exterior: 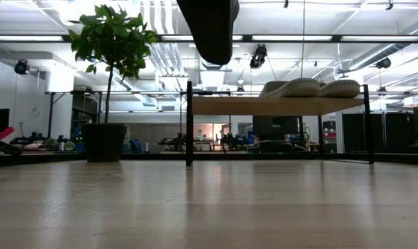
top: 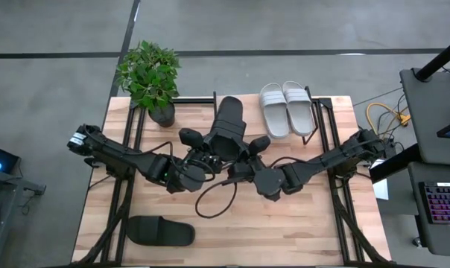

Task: Pick and place slides into the shelf
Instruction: Put the top black slide on the shelf

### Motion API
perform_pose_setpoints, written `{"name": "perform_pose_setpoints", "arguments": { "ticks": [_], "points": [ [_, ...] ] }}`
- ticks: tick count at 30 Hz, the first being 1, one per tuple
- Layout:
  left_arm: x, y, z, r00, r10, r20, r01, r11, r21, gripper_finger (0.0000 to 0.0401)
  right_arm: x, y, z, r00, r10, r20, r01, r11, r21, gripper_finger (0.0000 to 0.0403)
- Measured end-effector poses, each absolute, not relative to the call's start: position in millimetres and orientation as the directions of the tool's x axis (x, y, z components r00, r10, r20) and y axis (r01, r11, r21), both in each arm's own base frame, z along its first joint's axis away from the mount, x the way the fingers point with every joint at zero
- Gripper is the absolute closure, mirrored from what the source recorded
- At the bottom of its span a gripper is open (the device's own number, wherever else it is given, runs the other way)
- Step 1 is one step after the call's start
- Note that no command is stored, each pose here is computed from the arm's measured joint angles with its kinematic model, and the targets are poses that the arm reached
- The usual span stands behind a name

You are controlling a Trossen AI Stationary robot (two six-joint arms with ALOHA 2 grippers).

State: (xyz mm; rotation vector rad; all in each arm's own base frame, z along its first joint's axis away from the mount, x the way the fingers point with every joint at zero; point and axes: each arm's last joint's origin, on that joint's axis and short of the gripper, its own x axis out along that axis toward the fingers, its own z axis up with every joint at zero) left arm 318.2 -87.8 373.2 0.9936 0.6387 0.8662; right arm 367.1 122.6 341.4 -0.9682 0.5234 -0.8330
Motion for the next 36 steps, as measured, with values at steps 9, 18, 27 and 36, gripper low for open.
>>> {"name": "perform_pose_setpoints", "arguments": {
  "ticks": [9,18,27,36],
  "points": [
    [318.6,-85.4,373.3,0.503,0.861,-0.071,-0.327,0.266,0.907,0.0401,365.7,122.6,341.8,0.550,-0.835,-0.023,0.369,0.268,-0.890,0.0359],
    [318.8,-84.7,373.3,0.501,0.863,-0.071,-0.329,0.265,0.906,0.0401,363.6,122.5,343.5,0.529,-0.848,-0.019,0.367,0.249,-0.896,0.0355],
    [317.1,-83.9,379.3,0.491,0.869,-0.056,-0.382,0.273,0.883,0.0401,340.1,118.6,368.0,0.453,-0.891,-0.005,0.444,0.230,-0.866,0.0344],
    [322.4,-84.1,379.0,0.555,0.830,-0.051,-0.452,0.353,0.819,0.0401,297.9,99.6,400.6,0.440,-0.898,0.000,0.625,0.306,-0.718,0.0344]
  ]
}}
